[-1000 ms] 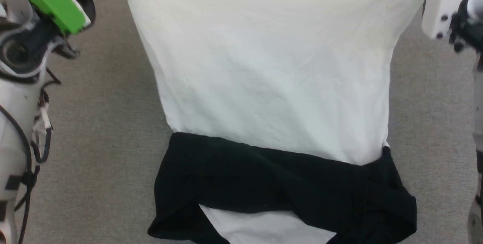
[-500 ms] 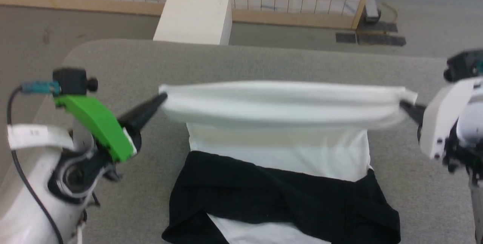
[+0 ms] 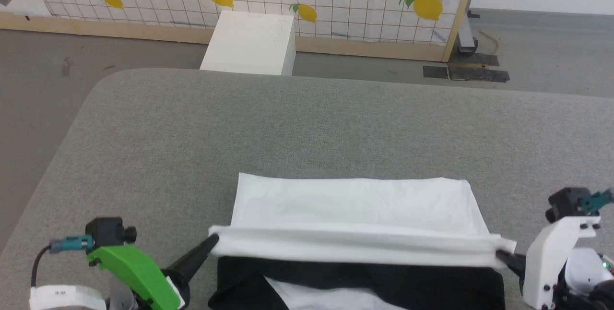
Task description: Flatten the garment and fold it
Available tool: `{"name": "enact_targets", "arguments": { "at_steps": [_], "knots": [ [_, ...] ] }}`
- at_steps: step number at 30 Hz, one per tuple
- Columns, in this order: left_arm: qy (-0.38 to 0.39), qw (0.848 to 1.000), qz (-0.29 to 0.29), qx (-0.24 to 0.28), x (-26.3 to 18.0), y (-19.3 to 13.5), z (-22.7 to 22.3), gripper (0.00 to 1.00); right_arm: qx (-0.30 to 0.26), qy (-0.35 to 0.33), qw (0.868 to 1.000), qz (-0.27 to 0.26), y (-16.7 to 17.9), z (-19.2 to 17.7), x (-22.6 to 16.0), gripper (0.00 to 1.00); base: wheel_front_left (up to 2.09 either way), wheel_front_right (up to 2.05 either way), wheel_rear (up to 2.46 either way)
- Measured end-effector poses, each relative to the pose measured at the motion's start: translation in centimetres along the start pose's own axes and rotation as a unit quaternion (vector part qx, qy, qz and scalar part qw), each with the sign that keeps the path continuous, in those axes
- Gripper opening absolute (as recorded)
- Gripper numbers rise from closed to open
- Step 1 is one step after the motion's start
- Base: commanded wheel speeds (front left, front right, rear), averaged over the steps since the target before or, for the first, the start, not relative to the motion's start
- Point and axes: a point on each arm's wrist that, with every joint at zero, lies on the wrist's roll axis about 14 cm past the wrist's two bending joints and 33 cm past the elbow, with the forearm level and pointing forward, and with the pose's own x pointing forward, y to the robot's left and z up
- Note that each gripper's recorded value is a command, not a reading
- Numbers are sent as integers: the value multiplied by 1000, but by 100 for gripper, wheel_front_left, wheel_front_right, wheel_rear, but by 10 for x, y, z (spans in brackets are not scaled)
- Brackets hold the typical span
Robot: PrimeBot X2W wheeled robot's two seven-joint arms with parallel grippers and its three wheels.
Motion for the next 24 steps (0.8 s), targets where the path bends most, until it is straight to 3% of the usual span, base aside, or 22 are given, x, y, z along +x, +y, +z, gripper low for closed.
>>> {"name": "enact_targets", "arguments": {
  "at_steps": [11, 18, 19, 20, 21, 24],
  "knots": [
    [81, 991, 90, -50, -9, 50, -52, 0, 16, 96, 995, 11, 10, -69, 14, 0, 0, 0, 0],
    [138, 980, 134, -52, -15, 71, -81, 0, 10, 119, 993, 13, 13, -85, 20, 0, 0, 0, 0],
    [139, 979, 137, -53, -15, 72, -83, 8, 8, 121, 993, 12, 12, -86, 19, 0, 0, 0, 0],
    [138, 979, 138, -54, -15, 72, -83, 70, 5, 123, 992, 10, 11, -88, 19, 0, 0, 0, 0],
    [137, 980, 138, -53, -14, 72, -83, 100, 3, 123, 992, 9, 10, -89, 18, 100, 0, 0, 0],
    [138, 978, 147, -45, -16, 73, -81, 100, -7, 133, 991, 4, 5, -93, 10, 100, 0, 0, 0]
  ]
}}
